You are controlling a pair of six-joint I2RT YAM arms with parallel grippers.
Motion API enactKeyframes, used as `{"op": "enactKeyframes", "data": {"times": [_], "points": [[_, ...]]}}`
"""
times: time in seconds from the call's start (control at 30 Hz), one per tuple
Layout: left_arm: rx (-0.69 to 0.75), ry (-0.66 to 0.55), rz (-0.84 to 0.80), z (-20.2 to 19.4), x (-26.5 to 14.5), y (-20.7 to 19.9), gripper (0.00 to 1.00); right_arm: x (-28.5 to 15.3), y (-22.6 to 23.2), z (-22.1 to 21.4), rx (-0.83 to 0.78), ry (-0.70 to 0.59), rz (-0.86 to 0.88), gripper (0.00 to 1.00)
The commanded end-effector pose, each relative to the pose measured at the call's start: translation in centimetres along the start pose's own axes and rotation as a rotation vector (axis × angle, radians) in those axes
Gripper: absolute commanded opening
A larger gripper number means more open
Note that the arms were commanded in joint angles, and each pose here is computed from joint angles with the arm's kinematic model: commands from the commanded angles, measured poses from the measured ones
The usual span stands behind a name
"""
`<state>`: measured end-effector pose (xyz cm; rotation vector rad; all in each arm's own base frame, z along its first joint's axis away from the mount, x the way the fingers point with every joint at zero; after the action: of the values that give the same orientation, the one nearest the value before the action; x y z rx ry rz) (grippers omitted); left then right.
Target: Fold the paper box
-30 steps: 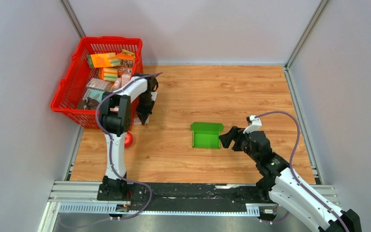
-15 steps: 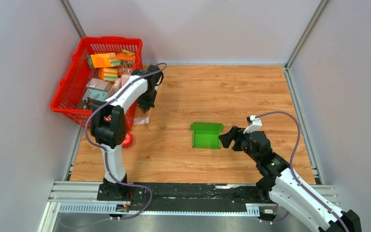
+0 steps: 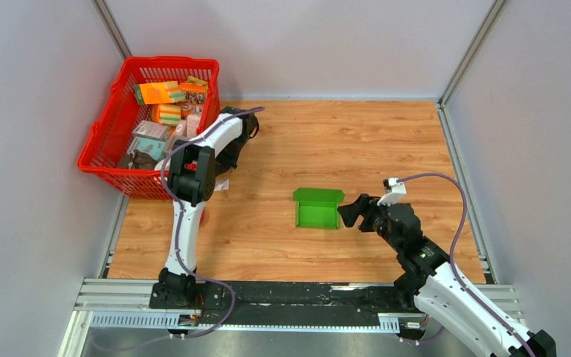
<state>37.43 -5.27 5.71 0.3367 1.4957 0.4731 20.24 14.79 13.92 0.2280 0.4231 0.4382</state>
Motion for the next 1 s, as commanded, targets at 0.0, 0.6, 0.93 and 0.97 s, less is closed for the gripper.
{"op": "enactKeyframes", "data": {"times": [0.0,0.6,0.93,0.97], "points": [[0.050,0.132,0.110,-0.9,-0.6,1.3,0.00,0.0,0.3,0.5,0.007,-0.030,0.020,0.77],[0.237,0.226,-0.069,-7.8,-2.1,-1.0,0.00,-0.7,0.4,1.0,0.016,-0.071,0.029,0.77],[0.173,-0.052,-0.225,-6.9,-6.3,-4.1,0.10,-0.6,0.2,0.8,0.012,-0.060,0.018,0.77],[0.153,-0.083,-0.220,-6.4,-6.4,-3.8,0.16,-0.6,0.2,0.7,0.011,-0.058,0.019,0.77]]}}
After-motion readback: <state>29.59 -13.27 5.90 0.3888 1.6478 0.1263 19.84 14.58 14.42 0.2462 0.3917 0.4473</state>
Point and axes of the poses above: each gripper's point midway between its finger pads, its own x axis out along the fingers, its own y axis along the line the jaws close on, z = x × y, the point moved 2 cm from there along -x, back along the fingers, and after that the axes turned 15 degrees about -x, right-handed, at the moved point
